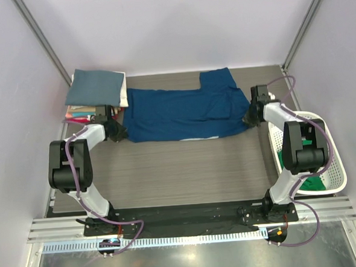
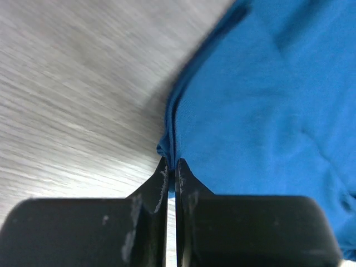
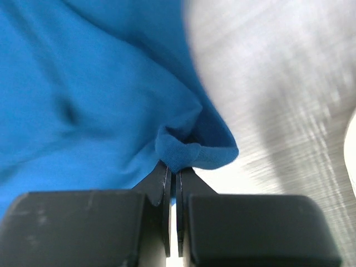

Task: Fold and stack the t-shirts
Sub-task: Fold the tshirt

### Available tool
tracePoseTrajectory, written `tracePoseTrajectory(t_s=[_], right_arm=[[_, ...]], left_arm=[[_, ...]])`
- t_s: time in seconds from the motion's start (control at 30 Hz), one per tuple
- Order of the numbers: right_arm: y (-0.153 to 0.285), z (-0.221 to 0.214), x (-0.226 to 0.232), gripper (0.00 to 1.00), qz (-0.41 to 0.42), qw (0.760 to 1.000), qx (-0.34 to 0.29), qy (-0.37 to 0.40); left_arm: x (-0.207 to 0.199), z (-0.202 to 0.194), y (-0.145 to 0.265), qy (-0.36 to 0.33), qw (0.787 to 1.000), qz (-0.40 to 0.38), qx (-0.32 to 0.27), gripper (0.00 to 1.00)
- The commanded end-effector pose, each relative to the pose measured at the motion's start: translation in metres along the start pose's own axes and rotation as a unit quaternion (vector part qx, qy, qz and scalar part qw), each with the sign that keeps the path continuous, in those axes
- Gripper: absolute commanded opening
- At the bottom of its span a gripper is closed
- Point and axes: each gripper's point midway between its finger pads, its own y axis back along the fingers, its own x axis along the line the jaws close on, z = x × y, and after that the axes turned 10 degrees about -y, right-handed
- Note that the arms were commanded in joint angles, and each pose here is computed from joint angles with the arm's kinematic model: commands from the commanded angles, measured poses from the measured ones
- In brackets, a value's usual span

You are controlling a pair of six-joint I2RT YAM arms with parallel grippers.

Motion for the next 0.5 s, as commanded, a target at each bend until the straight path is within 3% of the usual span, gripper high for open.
tracePoseTrajectory(t_s=[0.0,0.1,0.17,0.27,0.4,0.47], right_arm=[[0.046,0.070,0.072,0.01,0.088,0.994,-0.058,-0.009],[0.090,0.099,0.085,0.01,0.120,0.987,-0.110,-0.017],[0.119,0.109,0.073,0.01,0.116,0.981,-0.155,-0.027],[0.110,0.072,0.037,0.01,0.081,0.989,-0.124,-0.026],[0.076,-0.003,-0.020,0.01,0.028,0.998,-0.044,-0.020],[0.074,-0.017,-0.040,0.01,0.003,0.999,-0.038,-0.014]], left_arm=[[-0.046,0.046,0.039,0.001,0.998,-0.055,-0.043,0.00],[-0.060,0.080,0.089,-0.001,0.990,-0.069,-0.119,0.00],[-0.050,0.081,0.106,-0.002,0.989,-0.053,-0.141,0.00],[-0.026,0.055,0.117,-0.004,0.990,-0.034,-0.134,0.00],[0.017,-0.006,0.099,-0.002,0.997,-0.004,-0.078,0.00],[0.028,-0.020,0.104,0.000,0.997,0.003,-0.076,0.00]])
